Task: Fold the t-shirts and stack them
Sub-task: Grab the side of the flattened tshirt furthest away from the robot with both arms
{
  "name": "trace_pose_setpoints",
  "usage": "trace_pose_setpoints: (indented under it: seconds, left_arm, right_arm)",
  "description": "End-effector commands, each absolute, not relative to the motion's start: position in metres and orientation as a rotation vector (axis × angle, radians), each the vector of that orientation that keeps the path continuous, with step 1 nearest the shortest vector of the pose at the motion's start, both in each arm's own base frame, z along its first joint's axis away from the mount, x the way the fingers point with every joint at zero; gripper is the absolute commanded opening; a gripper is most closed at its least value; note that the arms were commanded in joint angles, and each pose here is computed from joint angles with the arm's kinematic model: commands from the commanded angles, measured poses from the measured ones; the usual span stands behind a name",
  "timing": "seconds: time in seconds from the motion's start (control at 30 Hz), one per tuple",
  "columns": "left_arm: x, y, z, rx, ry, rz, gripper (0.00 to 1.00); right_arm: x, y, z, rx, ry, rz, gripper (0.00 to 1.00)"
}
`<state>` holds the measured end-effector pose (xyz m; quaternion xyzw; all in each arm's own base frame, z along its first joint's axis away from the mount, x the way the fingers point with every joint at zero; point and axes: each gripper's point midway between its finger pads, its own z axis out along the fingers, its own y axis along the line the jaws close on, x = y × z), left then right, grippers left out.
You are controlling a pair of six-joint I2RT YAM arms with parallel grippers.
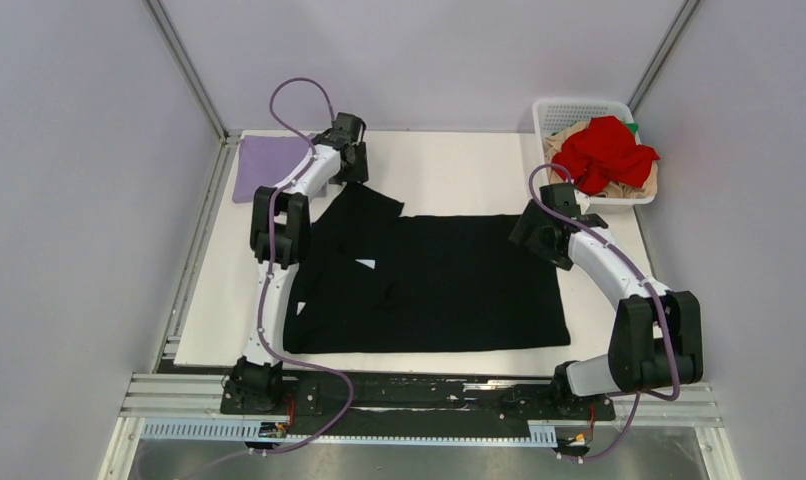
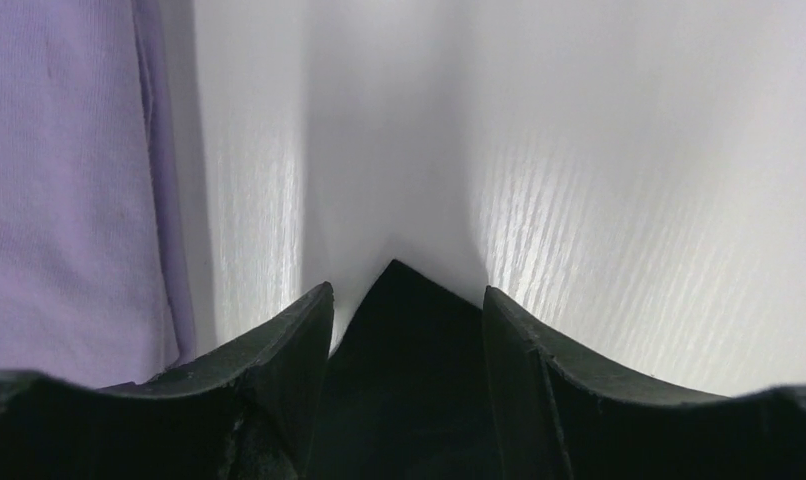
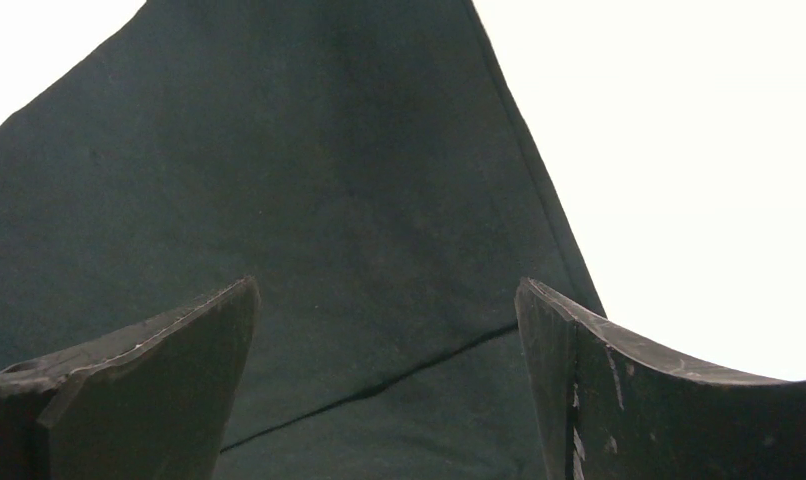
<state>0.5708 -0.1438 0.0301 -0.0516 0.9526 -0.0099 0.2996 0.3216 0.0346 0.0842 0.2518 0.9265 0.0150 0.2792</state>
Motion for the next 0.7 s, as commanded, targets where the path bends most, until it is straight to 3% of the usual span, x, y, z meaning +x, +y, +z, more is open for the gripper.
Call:
trace_pose_setpoints:
  seconds: [0.0, 0.23, 0.37, 0.53, 0.67]
  left_arm:
    - [0.536, -0.142, 0.027, -0.103, 2.616, 0.006, 0.64]
    - [0.516, -0.154, 0.013, -0.026, 2.652, 0.039, 0.59]
    - [0.519, -0.158, 0.011, -0.022, 2.658, 0.030, 0.41]
    - [0.527, -0.161, 0.021, -0.010, 2.627, 0.019, 0.01]
    - [0.535, -0.155, 0.047, -0.003, 2.559, 0.051, 0.00]
  right_arm:
    - [0.344, 0.024, 0.097, 0.704, 2.400, 0.003, 1.00]
    - [0.355, 0.019, 0.098, 0.714, 2.379, -0.026, 1.00]
    - [0.363, 0.014, 0.096, 0.708, 2.371, -0.068, 1.00]
    - [0.383, 0.009, 0.102, 0.701, 2.346, -0.104, 1.00]
    - [0.407, 0.009, 0.109, 0.688, 2.319, -0.118, 1.00]
